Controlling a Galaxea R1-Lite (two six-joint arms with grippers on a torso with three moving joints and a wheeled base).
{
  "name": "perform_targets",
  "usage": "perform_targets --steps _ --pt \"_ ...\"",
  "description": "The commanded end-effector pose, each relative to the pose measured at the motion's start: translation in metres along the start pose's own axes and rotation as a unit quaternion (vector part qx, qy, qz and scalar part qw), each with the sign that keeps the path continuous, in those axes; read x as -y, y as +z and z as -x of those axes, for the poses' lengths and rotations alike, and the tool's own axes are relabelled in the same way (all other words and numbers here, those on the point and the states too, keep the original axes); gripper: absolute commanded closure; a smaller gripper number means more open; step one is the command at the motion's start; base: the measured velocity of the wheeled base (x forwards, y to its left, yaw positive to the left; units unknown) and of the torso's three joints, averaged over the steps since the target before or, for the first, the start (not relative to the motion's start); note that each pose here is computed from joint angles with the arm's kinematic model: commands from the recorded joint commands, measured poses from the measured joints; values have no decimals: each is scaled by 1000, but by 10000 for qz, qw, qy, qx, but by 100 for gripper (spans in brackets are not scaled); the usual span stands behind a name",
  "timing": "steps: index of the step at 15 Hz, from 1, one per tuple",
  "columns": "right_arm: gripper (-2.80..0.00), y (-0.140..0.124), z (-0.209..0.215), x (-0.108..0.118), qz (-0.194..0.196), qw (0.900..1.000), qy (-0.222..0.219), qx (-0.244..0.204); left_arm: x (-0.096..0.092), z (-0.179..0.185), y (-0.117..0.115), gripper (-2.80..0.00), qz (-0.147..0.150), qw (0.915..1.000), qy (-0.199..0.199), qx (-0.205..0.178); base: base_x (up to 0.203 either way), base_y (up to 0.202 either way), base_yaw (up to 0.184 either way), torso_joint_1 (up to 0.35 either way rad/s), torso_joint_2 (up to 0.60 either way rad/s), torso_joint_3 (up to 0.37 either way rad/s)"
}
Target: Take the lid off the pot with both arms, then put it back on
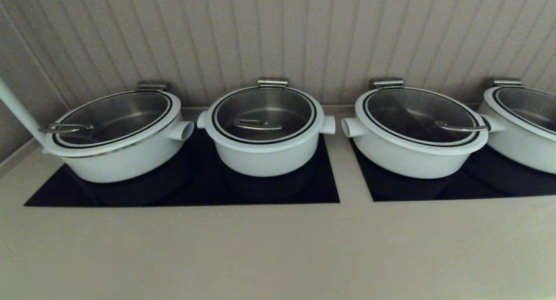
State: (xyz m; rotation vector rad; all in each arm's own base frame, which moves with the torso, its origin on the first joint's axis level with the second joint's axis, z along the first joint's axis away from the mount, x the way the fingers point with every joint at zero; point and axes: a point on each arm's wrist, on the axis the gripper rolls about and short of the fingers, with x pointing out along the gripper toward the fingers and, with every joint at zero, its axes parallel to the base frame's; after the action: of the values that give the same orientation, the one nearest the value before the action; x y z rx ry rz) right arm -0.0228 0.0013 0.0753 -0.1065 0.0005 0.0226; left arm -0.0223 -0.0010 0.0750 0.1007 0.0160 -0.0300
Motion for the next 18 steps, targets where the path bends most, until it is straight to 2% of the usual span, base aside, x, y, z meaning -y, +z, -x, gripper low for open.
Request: perform_targets --steps 1,7,11,18 --pt "0 0 0 0 4 10000 2 1 0 0 0 0 50 10000 4 40 0 0 0 0 0 0" --pt "0 0 0 0 4 10000 2 1 0 0 0 0 105 9999 11 40 0 0 0 0 0 0" --pt "0 0 0 0 23 10000 2 1 0 0 0 0 297 9995 18 40 0 0 0 0 0 0" --pt "0 -1 0 0 -16 10000 9 -60 0 0 0 0 304 9995 18 40 0 0 0 0 0 0"
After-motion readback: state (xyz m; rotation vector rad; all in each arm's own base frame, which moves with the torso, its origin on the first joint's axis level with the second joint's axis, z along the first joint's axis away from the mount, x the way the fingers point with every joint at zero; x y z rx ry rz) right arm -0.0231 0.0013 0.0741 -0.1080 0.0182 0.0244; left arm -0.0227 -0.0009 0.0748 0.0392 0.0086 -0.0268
